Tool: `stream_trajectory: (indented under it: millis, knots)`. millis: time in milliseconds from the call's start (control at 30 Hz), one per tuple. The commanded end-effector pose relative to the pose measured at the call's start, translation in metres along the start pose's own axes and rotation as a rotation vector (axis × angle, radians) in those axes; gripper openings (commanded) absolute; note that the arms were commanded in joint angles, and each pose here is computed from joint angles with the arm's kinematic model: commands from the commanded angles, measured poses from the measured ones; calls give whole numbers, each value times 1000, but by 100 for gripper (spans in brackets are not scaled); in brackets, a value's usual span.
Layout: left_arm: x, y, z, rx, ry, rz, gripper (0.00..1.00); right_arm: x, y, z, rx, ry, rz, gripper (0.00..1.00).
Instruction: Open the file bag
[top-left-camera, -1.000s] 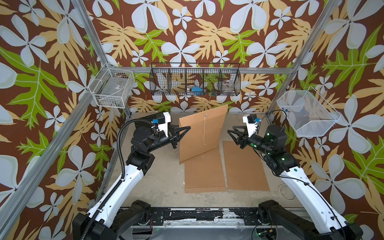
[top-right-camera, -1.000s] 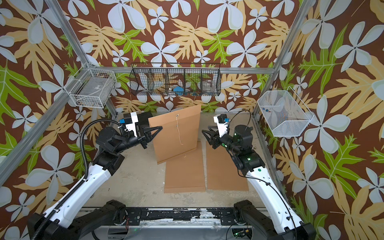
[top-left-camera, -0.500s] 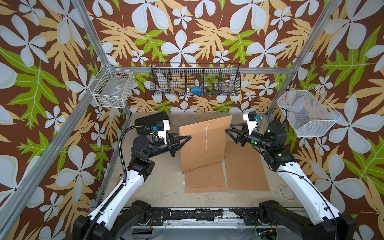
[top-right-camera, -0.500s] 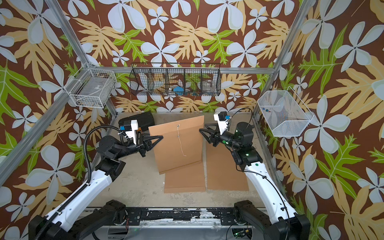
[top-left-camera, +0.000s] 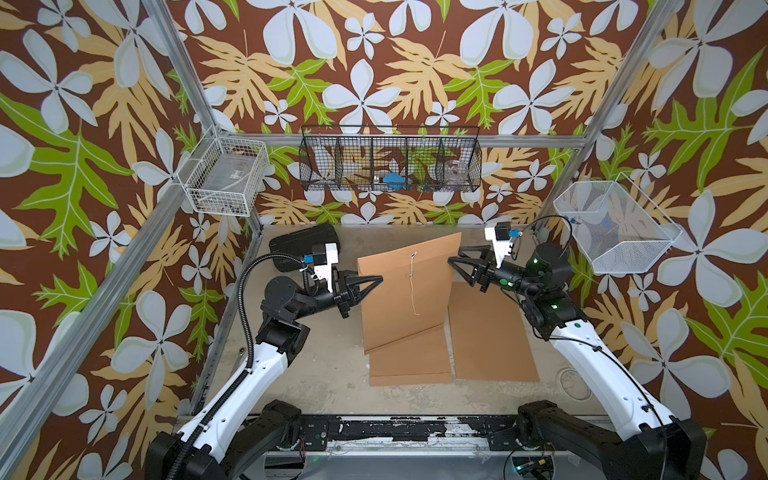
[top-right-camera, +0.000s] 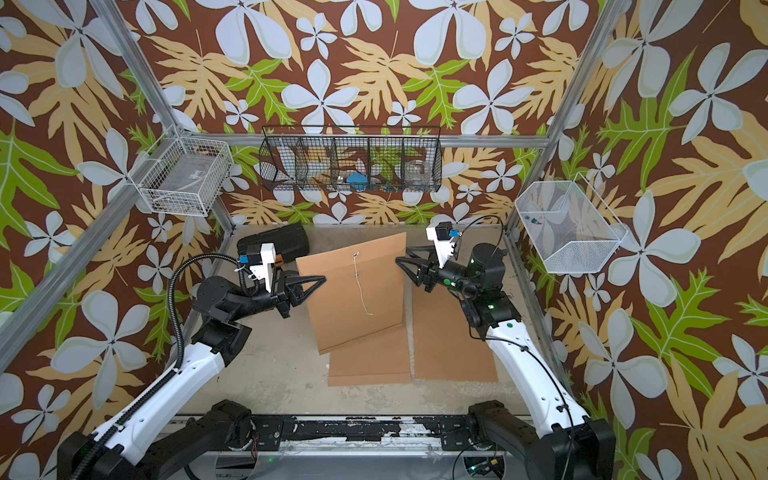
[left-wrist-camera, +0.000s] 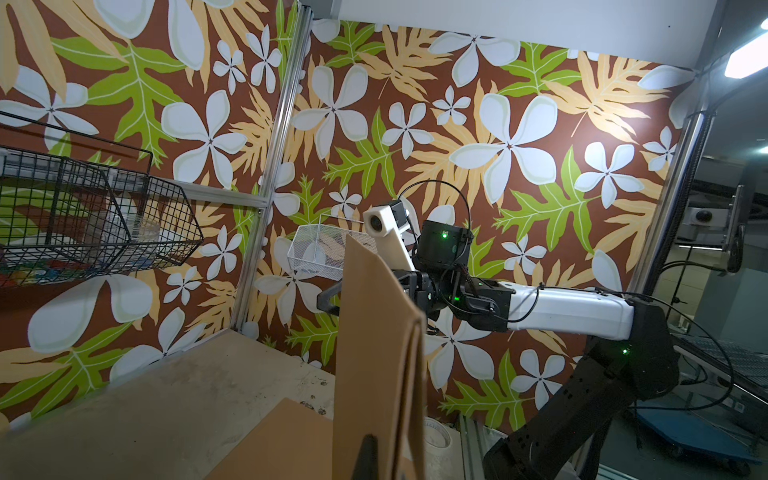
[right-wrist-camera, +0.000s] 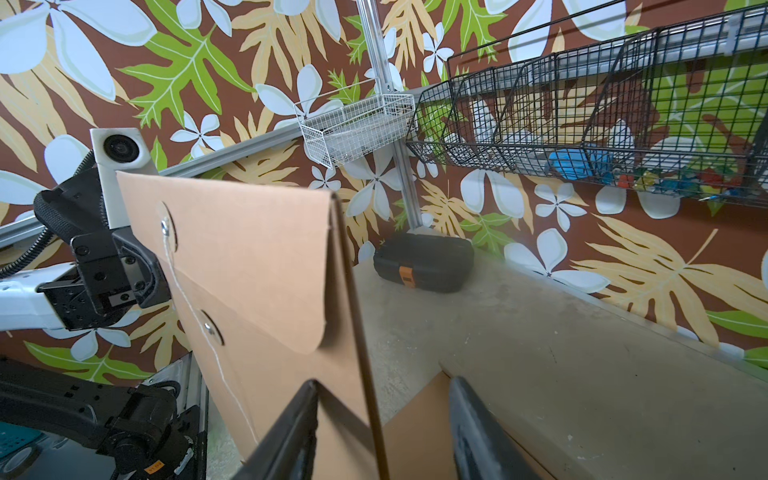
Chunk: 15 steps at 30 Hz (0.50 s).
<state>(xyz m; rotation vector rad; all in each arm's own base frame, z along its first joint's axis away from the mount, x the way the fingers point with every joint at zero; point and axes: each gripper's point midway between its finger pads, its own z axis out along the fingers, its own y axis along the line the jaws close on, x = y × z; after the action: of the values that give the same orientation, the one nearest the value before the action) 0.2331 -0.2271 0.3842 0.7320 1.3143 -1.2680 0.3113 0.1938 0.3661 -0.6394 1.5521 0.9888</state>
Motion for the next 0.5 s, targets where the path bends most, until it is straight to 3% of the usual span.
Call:
stream_trajectory:
  millis: [0, 467]
  knots:
    - [-7, -7, -1, 29, -25, 20, 0, -18, 10, 0, -44, -50, -32, 51]
    - [-1, -2, -1, 23, -29, -2, 0, -41, 25, -2, -100, -93, -66, 51]
